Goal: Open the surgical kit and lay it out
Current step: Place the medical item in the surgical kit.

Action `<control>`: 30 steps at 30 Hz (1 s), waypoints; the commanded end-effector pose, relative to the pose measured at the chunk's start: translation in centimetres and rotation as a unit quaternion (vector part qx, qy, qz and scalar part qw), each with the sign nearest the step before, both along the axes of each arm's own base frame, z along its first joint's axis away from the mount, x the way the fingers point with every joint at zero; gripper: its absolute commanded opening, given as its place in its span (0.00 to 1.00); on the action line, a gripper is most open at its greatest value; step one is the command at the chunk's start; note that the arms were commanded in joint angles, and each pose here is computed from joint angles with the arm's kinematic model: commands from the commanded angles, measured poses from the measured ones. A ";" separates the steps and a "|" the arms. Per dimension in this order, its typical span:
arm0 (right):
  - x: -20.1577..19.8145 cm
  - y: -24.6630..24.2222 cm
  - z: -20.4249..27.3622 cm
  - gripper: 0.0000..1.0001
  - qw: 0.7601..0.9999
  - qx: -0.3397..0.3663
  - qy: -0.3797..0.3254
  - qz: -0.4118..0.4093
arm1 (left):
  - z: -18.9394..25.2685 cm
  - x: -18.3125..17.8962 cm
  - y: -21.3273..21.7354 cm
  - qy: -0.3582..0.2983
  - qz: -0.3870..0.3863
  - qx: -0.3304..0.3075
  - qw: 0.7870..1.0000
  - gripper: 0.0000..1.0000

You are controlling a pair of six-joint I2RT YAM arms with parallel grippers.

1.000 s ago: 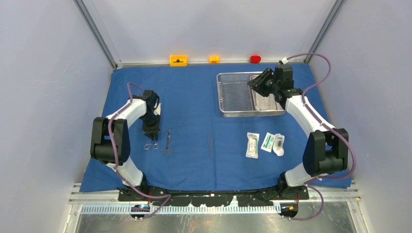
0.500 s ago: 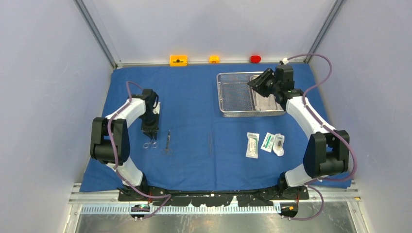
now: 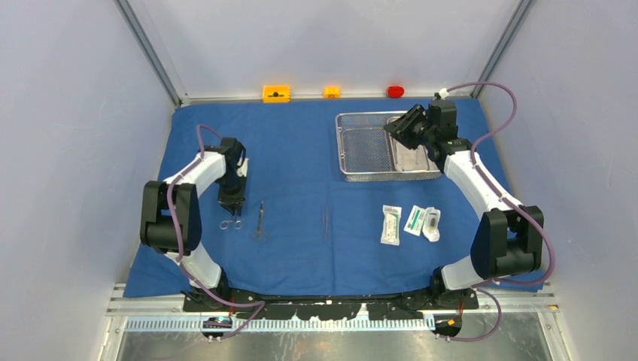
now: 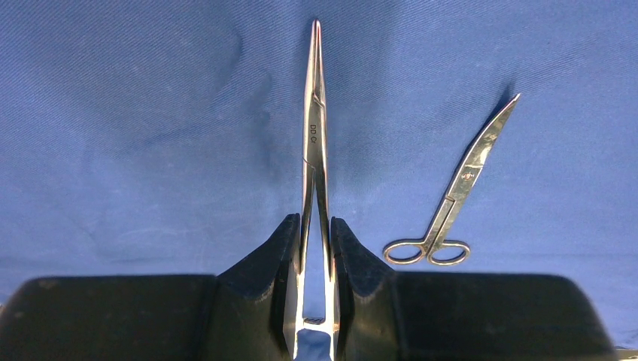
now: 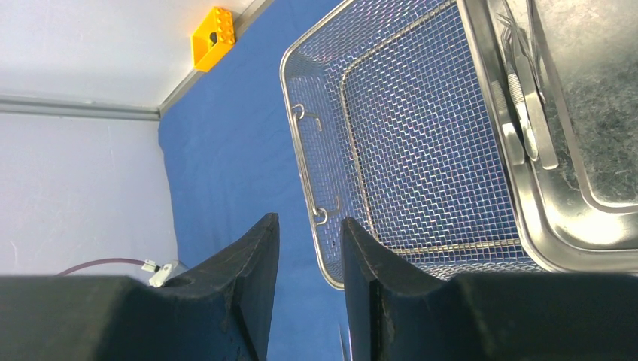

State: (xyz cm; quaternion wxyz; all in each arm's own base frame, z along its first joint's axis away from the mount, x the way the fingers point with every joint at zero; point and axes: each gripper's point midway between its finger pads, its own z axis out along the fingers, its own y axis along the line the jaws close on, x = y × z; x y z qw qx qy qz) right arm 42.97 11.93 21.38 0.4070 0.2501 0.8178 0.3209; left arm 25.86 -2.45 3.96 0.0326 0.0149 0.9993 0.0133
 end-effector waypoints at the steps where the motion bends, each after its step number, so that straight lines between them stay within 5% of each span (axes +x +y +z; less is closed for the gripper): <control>1: 0.0 -0.1 3.1 0.41 0.999 0.009 -0.046 -0.002 | 0.5 0.9 0.2 -0.005 -0.007 0.002 1.000 0.11; 30: 0.0 -0.1 3.2 0.41 0.999 0.008 -0.042 -0.001 | -0.2 0.6 -0.1 0.015 -0.008 -0.006 1.000 0.29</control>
